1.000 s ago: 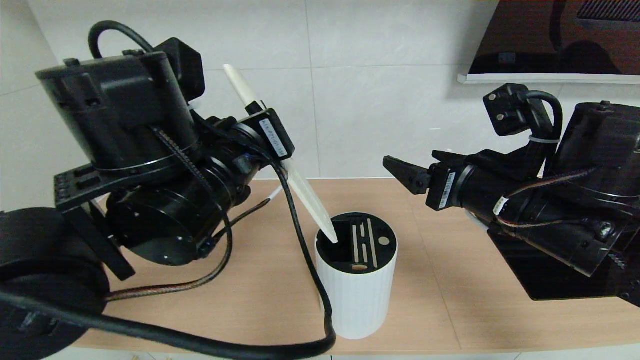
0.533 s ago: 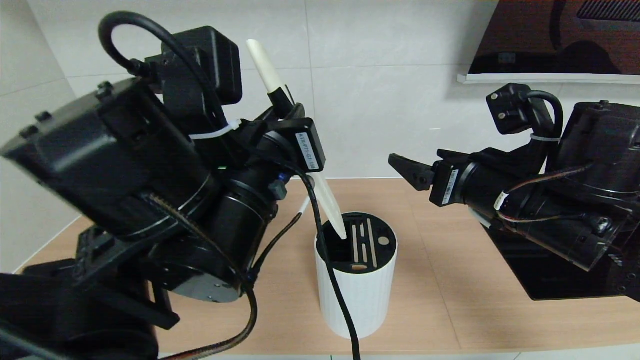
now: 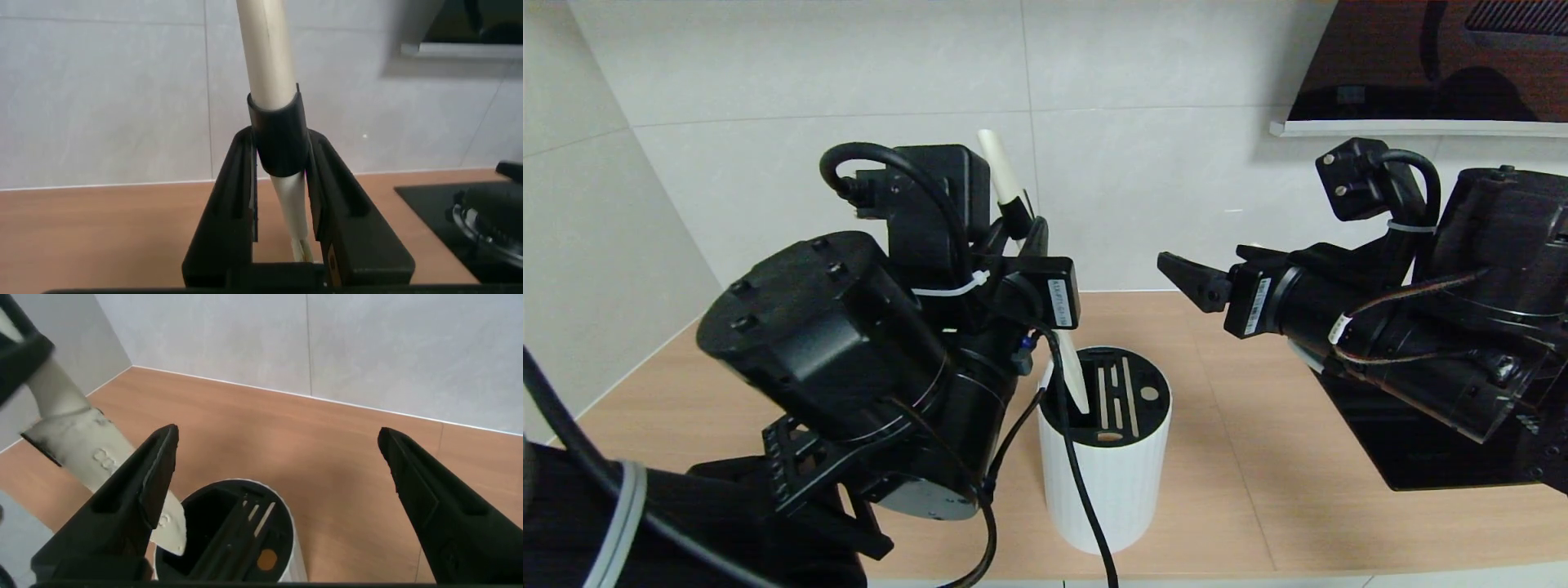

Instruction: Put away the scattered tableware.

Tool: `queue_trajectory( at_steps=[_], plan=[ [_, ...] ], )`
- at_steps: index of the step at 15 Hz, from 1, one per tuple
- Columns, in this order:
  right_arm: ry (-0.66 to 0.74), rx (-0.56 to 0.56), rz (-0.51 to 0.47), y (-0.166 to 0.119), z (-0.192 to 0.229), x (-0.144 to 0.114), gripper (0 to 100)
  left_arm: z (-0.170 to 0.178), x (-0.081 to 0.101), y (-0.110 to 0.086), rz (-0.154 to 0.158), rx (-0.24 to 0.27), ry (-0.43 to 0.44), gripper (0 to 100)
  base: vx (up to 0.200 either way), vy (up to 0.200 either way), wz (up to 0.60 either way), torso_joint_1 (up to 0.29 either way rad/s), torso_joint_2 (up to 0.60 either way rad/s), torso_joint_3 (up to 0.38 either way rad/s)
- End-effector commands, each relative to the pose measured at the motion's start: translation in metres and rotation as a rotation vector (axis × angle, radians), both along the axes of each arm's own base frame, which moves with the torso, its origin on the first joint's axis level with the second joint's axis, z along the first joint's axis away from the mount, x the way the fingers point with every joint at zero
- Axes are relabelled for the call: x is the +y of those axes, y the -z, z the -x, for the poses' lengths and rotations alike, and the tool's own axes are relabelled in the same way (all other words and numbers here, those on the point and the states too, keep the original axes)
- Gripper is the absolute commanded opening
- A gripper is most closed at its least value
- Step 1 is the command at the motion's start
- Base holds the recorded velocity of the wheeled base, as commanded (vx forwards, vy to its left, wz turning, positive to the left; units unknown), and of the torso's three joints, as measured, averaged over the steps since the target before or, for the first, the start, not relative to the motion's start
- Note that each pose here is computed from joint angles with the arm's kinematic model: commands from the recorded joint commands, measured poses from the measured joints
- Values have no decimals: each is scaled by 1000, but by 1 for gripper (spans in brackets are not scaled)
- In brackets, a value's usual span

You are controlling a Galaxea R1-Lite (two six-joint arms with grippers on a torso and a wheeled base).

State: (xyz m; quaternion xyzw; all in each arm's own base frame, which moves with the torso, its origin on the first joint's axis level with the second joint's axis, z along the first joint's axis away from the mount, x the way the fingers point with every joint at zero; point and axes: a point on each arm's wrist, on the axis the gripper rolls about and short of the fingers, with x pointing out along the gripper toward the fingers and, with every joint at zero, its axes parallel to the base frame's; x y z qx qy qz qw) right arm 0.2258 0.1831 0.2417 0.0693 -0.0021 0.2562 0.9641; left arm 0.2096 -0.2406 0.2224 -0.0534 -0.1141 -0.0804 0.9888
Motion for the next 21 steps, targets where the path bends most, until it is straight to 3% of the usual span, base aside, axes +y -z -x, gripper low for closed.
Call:
queue_trajectory(
  at_steps=[1,21],
  plan=[
    [0,1,1,1,-1,0,100,-1,-1,3,-8,7,-1,0,0,0,0,0,0,0],
    [-1,1,3,1,1,0,100,-15,-26,73,-138,116,18,0,0,0,0,0,0,0]
  ],
)
